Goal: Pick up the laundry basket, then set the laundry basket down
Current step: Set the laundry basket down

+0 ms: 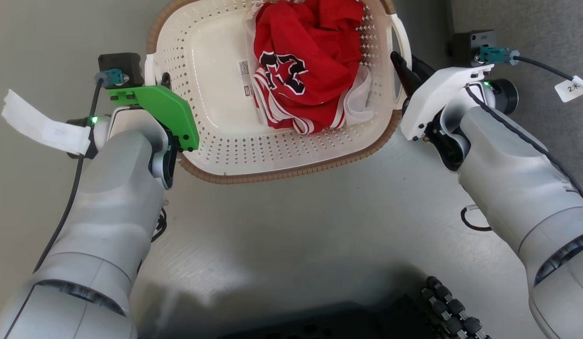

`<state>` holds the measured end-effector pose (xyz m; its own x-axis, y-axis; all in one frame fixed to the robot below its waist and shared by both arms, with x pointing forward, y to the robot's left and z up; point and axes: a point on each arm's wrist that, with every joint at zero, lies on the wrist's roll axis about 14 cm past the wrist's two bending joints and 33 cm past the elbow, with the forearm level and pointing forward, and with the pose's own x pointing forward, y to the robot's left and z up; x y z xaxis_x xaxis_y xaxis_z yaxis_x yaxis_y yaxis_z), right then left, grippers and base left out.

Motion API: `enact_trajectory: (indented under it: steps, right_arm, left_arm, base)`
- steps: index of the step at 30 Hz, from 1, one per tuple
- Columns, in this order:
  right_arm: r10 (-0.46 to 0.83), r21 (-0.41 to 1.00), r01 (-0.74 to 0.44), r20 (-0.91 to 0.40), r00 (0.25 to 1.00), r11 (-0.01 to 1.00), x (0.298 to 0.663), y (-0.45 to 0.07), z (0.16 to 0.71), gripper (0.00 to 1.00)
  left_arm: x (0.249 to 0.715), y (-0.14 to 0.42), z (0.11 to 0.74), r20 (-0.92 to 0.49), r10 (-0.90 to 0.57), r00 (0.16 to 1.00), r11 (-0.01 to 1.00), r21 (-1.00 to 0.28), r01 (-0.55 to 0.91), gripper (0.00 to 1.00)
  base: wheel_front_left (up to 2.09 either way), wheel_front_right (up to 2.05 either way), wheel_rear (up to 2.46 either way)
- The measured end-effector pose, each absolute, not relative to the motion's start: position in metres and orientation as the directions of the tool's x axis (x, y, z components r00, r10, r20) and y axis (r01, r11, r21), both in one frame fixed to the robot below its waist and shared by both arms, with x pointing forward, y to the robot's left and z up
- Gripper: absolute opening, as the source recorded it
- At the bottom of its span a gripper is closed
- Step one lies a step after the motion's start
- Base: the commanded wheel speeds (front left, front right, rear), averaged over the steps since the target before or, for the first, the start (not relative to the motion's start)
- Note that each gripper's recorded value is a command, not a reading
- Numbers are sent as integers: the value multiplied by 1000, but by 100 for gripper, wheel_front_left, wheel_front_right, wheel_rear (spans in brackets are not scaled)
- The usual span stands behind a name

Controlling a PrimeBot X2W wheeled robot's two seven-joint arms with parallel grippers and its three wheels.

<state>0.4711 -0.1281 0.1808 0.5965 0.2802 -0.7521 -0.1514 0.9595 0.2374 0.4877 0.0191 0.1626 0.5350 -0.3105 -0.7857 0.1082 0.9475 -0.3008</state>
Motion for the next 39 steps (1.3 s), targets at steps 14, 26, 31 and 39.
enact_trajectory:
  steps: [14,26,31,39]
  right_arm:
    - [287,253,-139,-788,544,957,455,-122,155,0]
    - [291,256,-139,-801,523,957,454,-122,141,0]
    - [290,254,-140,-801,525,957,455,-122,140,0]
    - [293,254,-147,-798,527,956,458,-122,138,0]
  left_arm:
    - [474,25,137,-823,-291,488,954,-286,86,0]
    - [472,26,124,-836,-287,468,955,-286,74,0]
    - [473,26,123,-836,-286,468,955,-287,71,0]
    - [474,26,121,-838,-286,464,955,-289,66,0]
  base:
    - [0,0,0]
    - [0,0,0]
    - [0,0,0]
    - [0,0,0]
